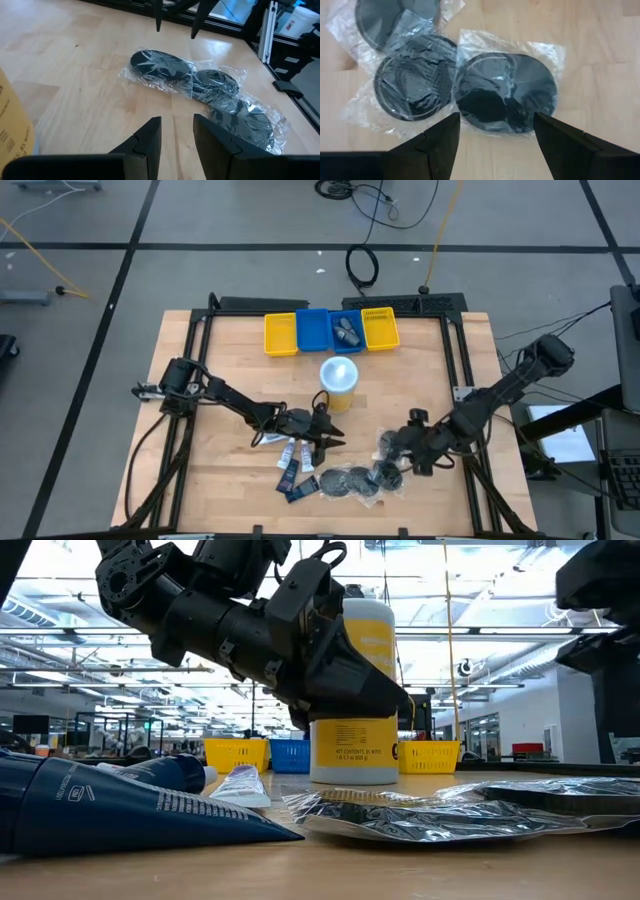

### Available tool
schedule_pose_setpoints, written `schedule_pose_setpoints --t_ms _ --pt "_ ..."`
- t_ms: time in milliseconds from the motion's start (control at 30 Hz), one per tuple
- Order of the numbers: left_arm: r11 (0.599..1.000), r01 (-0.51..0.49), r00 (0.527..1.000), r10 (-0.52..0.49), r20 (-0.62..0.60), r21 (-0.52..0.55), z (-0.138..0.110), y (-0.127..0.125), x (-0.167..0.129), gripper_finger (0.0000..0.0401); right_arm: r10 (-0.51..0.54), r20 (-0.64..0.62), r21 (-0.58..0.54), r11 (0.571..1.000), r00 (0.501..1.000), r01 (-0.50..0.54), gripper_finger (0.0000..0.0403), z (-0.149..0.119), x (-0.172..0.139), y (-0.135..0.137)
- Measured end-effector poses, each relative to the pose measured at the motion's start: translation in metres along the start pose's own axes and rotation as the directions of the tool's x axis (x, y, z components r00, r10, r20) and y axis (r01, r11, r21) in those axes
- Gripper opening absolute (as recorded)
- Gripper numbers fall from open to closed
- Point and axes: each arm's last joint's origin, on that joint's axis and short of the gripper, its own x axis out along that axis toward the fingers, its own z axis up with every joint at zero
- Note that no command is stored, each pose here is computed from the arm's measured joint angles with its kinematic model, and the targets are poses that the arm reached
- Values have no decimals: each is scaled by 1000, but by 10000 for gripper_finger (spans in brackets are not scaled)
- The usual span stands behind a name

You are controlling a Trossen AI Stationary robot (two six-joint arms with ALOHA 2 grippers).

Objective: Pick & Place Travel size toiletries
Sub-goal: Put the hairbrush into the left yellow basket

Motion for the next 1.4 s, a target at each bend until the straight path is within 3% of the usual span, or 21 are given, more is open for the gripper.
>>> schedule_pose_setpoints --t_ms 300,533,900,1167,1400 --pt "1000 -1 1000 1 -2 0 0 0 0 113 5 -43 62 998 999 -2 223 -17 0 9" --pt "1000 -1 1000 1 -4 0 0 0 0 113 -3 -61 128 992 998 11 217 -39 17 1" --pt "1000 -9 1000 9 -1 -1 0 1 0 113 -16 -34 132 991 999 20 217 -52 31 -8" --pt "1000 -23 1000 23 10 2 1 1 0 113 -5 74 103 995 997 -2 217 -44 39 -10" --pt "999 -39 999 39 17 -1 1 1 0 113 -43 93 44 998 995 39 217 -33 58 -14"
